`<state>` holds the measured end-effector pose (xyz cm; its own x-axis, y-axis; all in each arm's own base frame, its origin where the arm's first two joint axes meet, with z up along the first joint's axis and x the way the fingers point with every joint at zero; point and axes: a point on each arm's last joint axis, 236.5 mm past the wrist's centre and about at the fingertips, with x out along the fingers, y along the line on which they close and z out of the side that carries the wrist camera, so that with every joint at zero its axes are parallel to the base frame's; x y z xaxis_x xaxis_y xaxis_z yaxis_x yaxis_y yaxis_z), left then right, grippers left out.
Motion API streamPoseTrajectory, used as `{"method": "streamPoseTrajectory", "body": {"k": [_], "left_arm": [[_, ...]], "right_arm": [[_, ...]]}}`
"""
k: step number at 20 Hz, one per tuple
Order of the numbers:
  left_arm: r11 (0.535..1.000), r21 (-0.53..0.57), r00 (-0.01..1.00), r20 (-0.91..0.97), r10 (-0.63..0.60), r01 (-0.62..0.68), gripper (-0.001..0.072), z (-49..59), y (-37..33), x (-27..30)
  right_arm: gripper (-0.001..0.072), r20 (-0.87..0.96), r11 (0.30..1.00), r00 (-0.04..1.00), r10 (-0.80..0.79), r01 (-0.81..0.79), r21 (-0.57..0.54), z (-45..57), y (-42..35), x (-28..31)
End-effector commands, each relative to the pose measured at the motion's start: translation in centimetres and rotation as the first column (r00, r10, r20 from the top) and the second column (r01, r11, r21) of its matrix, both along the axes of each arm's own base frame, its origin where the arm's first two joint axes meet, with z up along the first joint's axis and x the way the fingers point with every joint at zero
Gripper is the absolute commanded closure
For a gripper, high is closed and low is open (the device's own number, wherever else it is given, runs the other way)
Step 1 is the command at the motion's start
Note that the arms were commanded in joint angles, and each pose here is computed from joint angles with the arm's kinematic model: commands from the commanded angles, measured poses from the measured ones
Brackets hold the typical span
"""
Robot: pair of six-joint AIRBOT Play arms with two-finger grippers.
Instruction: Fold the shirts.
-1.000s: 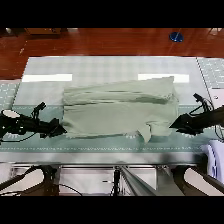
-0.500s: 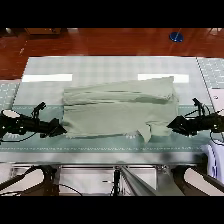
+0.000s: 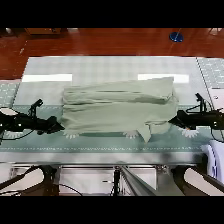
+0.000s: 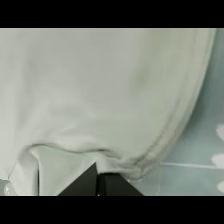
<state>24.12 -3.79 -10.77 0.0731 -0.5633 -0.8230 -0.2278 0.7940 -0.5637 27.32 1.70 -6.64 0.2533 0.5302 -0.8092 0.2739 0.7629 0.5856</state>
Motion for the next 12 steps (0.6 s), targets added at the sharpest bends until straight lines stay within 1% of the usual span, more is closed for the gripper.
{"method": "streamPoseTrajectory", "body": {"k": [1,3,5,7,8,10,12], "left_arm": [[0.991,-0.134,0.994,0.107,-0.011,0.026,0.068,5.6,-1.3,3.1],[0.987,-0.158,0.977,0.211,0.018,0.016,0.068,8.9,-1.3,6.1],[0.979,-0.204,0.953,0.293,0.079,-0.019,0.068,11.5,-1.4,9.0],[0.967,-0.246,0.923,0.355,0.148,-0.061,0.068,13.6,-1.4,11.5],[0.962,-0.261,0.908,0.382,0.173,-0.073,0.068,14.5,-1.5,12.6],[0.962,-0.261,0.89,0.415,0.186,-0.08,0.0681,15.3,-1.3,14.4],[0.96,-0.266,0.894,0.404,0.192,-0.086,0.068,15.1,-1.3,16.1]], "right_arm": [[0.0681,0.18,0.997,0.984,0.007,0.007,-0.079,5.4,-1.4,3.2],[0.0682,0.282,0.993,0.959,-0.018,0.049,-0.104,8.7,-2.4,5.8],[0.0682,0.343,0.995,0.937,-0.067,0.09,-0.052,10.6,-2.4,7.9],[0.0683,0.354,0.994,0.929,-0.106,0.108,0.015,11.1,-1.9,9.4],[0.0683,0.355,0.993,0.927,-0.12,0.117,0.029,11.0,-1.9,10.3],[0.0683,0.366,0.993,0.923,-0.118,0.119,0.02,10.6,-1.7,12.1],[0.0682,0.383,0.995,0.919,-0.094,0.098,0.008,10.5,-0.9,14.4]]}}
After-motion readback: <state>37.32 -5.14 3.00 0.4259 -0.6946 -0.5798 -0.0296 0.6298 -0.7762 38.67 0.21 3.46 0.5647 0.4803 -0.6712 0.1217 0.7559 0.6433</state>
